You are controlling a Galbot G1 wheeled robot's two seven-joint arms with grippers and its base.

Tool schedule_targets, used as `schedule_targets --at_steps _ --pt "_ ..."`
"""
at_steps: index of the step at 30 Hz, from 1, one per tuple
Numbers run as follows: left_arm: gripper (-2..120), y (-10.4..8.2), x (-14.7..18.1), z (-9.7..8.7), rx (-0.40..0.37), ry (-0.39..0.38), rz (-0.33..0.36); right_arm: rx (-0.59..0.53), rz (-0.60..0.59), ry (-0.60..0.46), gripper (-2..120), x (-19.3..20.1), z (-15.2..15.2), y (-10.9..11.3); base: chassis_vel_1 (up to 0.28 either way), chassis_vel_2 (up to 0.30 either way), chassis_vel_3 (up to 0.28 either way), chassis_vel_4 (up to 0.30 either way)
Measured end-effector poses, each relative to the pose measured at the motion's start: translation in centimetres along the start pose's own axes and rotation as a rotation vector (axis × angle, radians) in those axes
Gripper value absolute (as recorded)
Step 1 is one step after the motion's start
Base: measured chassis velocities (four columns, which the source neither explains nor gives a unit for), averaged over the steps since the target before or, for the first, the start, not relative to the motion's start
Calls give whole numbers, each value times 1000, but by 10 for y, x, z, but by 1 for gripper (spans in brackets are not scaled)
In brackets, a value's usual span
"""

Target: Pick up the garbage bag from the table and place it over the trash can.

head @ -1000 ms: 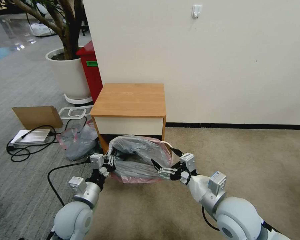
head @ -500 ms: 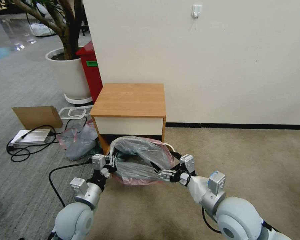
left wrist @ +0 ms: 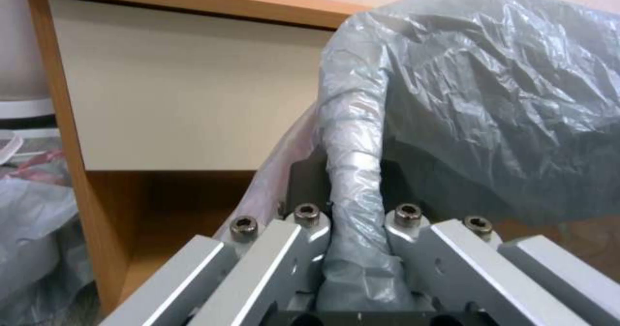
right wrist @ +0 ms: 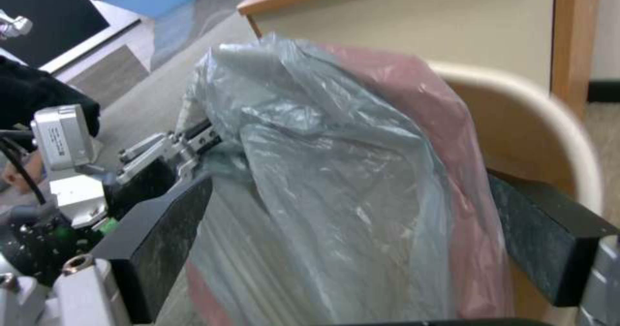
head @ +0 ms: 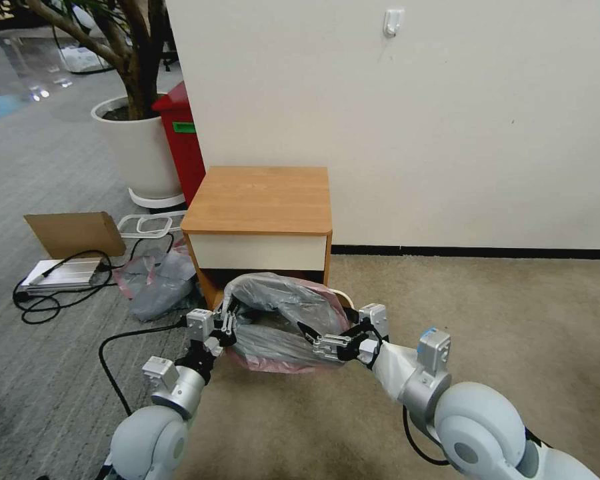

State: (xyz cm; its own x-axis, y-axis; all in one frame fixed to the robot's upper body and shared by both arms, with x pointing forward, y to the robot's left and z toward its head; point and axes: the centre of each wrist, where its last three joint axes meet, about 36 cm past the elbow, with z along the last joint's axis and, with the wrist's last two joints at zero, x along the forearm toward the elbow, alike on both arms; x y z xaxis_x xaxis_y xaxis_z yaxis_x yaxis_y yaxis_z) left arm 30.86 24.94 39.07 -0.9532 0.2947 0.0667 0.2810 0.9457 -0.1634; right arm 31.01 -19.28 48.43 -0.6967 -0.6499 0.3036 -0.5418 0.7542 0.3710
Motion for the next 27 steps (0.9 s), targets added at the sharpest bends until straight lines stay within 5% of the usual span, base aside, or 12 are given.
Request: schedule_targets --at_steps 8,24,27 --pt "5 -1 0 -1 1 -5 4 -92 -47 17 96 3 -7 2 0 0 0 0" --pt "5 -5 1 -5 8 -13 14 -83 -32 20 92 -1 -1 -4 0 0 0 0" --pt "5 -4 1 -6 7 -15 10 -80 -30 10 78 -2 -1 -5 0 0 0 0"
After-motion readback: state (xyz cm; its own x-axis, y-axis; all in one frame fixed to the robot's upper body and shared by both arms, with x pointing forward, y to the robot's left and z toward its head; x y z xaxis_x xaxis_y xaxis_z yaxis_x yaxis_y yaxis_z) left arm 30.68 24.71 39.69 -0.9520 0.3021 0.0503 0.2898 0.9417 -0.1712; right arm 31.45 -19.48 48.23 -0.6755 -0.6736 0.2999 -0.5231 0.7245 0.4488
